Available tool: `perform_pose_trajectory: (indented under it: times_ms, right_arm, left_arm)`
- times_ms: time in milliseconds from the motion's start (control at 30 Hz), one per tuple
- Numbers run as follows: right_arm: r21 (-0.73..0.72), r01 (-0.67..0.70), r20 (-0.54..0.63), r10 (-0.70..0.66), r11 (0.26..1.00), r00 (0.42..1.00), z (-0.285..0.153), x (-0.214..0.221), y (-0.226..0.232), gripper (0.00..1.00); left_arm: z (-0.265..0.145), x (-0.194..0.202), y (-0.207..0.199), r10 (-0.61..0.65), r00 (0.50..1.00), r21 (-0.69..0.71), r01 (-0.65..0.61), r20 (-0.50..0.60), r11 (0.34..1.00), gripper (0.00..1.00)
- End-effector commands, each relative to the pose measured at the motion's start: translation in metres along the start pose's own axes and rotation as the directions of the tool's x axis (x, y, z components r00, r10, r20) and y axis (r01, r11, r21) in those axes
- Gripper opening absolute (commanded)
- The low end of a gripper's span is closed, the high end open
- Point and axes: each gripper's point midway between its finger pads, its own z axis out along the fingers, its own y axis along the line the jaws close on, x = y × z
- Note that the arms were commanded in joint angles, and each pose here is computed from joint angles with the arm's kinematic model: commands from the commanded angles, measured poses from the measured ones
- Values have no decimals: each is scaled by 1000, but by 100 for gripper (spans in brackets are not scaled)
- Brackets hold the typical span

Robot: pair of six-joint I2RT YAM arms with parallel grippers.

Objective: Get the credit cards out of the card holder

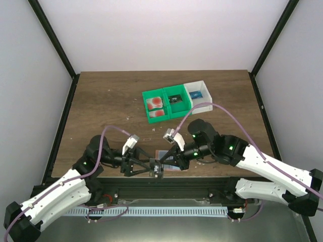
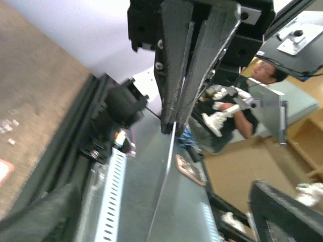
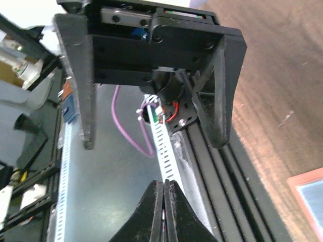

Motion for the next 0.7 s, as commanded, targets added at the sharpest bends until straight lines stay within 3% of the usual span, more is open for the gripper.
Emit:
perform_pose_trajectory:
  times_ms: [0,100,300,667]
  right_arm:
    - [121,-5,140,-12,993,990,-17,-26,-12,0]
    - [229,-34,221,-18,973,975,-29,-42,-30,0]
    - [409,-130,412,-55,903,910,-66,-84,-79,0]
    - [503,-406,673,-52,762,737,-122,-120,-203,1]
  left_arm:
    - [-5,-30,-2,78,993,-117,-67,89,991,99]
    - [-12,-45,3,110,984,-219,-77,143,973,100]
    - [-36,-72,32,202,950,-477,-68,237,877,100]
    - [-62,-85,41,363,911,-657,-154,194,738,100]
